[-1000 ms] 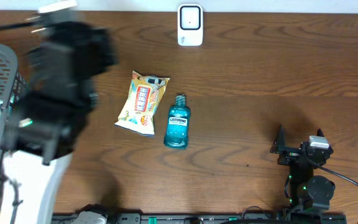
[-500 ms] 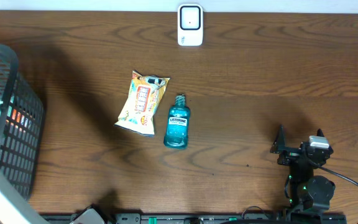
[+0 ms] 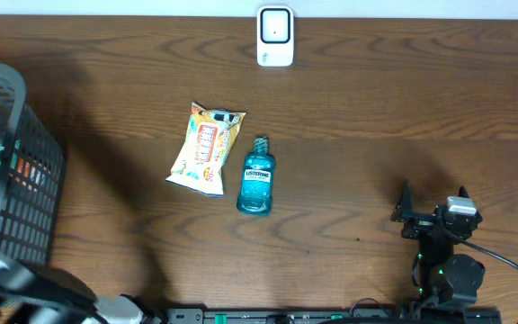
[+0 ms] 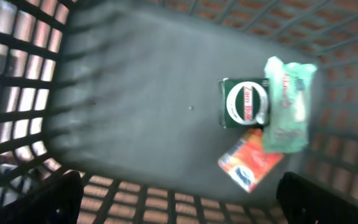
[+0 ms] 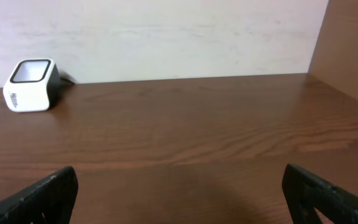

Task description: Scan the item barcode

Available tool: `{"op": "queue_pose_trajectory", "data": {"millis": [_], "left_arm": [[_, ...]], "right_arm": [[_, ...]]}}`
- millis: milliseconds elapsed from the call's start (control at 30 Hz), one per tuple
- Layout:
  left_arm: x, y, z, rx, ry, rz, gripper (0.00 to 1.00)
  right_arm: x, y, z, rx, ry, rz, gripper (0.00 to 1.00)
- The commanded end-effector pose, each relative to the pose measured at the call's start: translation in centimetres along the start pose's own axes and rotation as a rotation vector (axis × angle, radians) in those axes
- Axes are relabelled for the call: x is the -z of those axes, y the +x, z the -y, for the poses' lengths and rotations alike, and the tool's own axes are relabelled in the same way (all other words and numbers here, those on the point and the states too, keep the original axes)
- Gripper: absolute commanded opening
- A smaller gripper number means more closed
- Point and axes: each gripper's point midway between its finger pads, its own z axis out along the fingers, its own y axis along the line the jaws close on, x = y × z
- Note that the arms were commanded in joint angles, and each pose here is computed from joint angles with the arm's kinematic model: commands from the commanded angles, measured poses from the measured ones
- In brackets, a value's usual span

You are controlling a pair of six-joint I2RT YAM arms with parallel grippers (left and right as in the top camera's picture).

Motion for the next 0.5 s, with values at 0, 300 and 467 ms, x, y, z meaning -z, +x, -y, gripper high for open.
{"op": "queue_pose_trajectory", "data": {"millis": [0,300,467], "left_arm": [[-3.6,0.8,0.3,0.012,-0.067,-0.061,0.98],[-11.8,2.6,0.7,-0.025,-0.190,-0.160,0.98],[-14.2,4.0,2.2,-0.048,-0.142,-0.233,0.98]], "right_arm": [[0.0,0.0,0.0,0.007,-0.003,0.001,0.99],[0.0,0.0,0.0,0.007,-0.003,0.001,0.99],[0.0,0.0,0.0,0.007,-0.003,0.001,0.99]]}}
